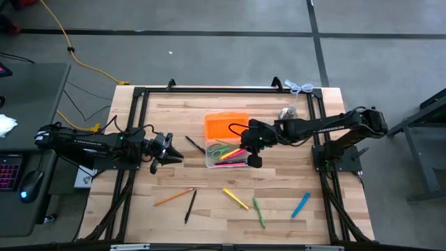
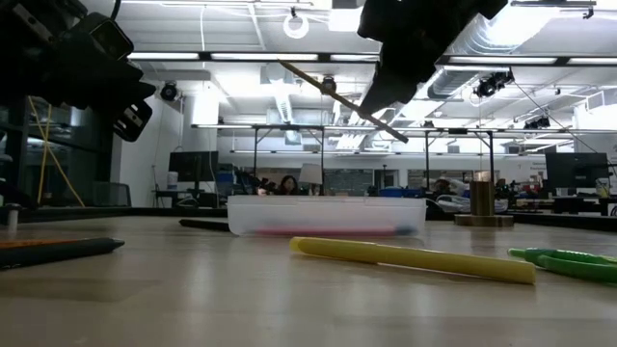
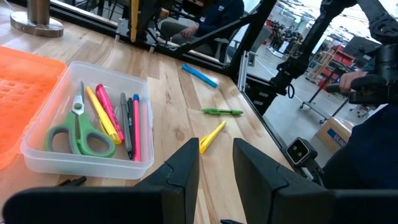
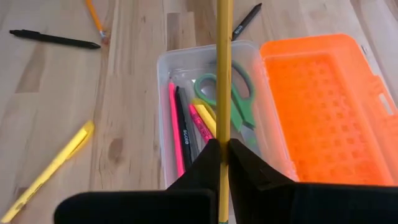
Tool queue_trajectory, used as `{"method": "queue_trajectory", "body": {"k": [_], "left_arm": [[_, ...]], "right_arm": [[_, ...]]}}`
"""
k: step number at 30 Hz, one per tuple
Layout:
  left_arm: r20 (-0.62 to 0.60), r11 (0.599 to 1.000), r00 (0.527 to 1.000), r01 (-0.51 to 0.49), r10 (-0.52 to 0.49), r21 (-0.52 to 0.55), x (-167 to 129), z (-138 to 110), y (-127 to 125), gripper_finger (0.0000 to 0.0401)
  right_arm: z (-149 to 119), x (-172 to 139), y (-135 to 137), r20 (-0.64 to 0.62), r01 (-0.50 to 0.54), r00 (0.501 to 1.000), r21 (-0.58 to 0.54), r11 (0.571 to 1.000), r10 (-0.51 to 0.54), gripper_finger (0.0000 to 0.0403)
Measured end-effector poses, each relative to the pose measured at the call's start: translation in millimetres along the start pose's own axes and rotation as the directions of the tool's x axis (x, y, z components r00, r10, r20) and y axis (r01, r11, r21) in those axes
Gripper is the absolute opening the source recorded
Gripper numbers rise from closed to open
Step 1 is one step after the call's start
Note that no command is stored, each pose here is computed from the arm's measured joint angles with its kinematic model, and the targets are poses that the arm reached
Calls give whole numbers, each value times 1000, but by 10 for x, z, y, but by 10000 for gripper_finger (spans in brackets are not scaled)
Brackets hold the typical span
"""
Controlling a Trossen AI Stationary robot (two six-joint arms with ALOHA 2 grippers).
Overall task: Pick & place school supplies into a supply box
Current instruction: Put the yellow pen into the container
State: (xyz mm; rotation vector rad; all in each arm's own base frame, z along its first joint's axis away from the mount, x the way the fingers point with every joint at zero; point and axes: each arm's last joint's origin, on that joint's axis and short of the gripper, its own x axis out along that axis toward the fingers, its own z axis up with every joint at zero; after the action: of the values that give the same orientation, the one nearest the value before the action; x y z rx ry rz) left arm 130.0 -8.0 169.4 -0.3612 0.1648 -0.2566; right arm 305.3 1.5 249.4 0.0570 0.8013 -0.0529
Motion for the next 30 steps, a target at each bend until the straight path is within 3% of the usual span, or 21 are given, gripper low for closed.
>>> {"method": "queue_trajectory", "body": {"k": [18,30], "left_arm": [[1,1000,1000,-3,3,0,0,0,1,129],[1,1000,1000,-4,4,1,0,0,1,129]], "right_arm": [[-3,8,-5,-5,-5,1000,2,1000,5,1],[-115,388,1,-105,-64,992,57,996,70,2]]}}
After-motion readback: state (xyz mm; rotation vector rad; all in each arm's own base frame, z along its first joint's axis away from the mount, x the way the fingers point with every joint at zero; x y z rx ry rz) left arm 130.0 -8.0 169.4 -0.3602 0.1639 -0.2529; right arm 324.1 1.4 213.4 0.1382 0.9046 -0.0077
